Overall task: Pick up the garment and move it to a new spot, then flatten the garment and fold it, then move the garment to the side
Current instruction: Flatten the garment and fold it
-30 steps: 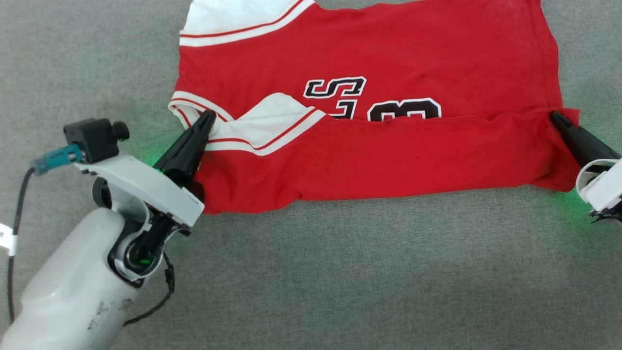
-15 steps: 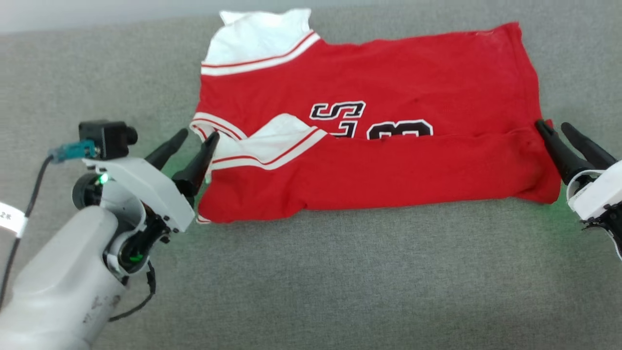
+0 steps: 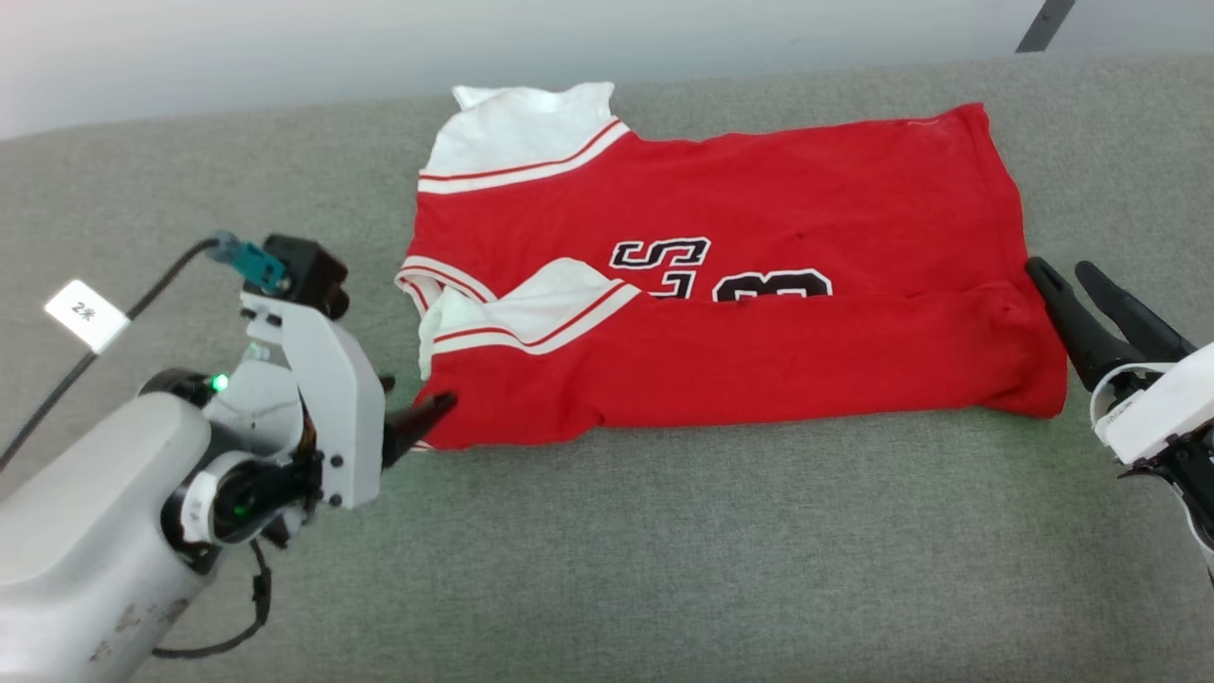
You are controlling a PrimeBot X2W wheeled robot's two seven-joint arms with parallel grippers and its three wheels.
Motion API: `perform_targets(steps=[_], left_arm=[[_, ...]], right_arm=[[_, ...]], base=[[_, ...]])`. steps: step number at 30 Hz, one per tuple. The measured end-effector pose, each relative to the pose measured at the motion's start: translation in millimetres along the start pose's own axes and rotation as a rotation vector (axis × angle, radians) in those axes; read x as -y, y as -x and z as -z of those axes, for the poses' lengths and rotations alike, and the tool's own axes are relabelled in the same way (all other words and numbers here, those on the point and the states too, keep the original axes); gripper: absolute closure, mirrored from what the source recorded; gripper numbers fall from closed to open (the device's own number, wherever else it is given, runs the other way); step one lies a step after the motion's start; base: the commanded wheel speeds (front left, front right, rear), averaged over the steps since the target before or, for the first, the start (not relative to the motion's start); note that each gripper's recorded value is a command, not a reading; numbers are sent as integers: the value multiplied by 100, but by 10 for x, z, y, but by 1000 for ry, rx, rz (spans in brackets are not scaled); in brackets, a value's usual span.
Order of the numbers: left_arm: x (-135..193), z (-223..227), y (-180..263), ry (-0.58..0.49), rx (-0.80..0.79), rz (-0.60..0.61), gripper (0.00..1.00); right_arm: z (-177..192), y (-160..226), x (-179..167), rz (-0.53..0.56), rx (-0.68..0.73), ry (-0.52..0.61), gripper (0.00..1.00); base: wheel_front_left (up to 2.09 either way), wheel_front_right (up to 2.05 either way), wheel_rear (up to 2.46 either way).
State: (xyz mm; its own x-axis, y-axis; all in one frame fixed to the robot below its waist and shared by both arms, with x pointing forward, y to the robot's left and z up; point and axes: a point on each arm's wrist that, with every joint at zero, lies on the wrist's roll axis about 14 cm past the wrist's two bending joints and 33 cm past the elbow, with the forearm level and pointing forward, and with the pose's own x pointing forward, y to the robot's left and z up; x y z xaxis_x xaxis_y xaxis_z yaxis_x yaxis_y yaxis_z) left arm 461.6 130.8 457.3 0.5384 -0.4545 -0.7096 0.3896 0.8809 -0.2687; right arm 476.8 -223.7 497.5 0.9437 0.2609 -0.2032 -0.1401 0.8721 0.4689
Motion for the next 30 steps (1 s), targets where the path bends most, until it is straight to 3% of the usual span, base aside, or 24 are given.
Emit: perform_targets(steps=[14, 15, 16, 19, 30], left_arm=[[-91, 383, -487, 178, -205, 36, 0], [-84, 402, -523, 185, -216, 45, 6], [-72, 418, -556, 195, -227, 55, 42], [-72, 445, -635, 208, -246, 74, 100], [-54, 426, -752, 206, -232, 112, 100]], right_arm=[[3, 95, 202, 42, 5, 2, 0], [3, 105, 229, 49, 4, 3, 0], [2, 112, 257, 56, 0, 6, 0], [-2, 122, 335, 74, -17, 31, 0], [485, 180, 670, 143, -491, 362, 0]], base=[[0, 0, 0], [0, 0, 0], [0, 0, 0], [0, 0, 0], [0, 0, 0]])
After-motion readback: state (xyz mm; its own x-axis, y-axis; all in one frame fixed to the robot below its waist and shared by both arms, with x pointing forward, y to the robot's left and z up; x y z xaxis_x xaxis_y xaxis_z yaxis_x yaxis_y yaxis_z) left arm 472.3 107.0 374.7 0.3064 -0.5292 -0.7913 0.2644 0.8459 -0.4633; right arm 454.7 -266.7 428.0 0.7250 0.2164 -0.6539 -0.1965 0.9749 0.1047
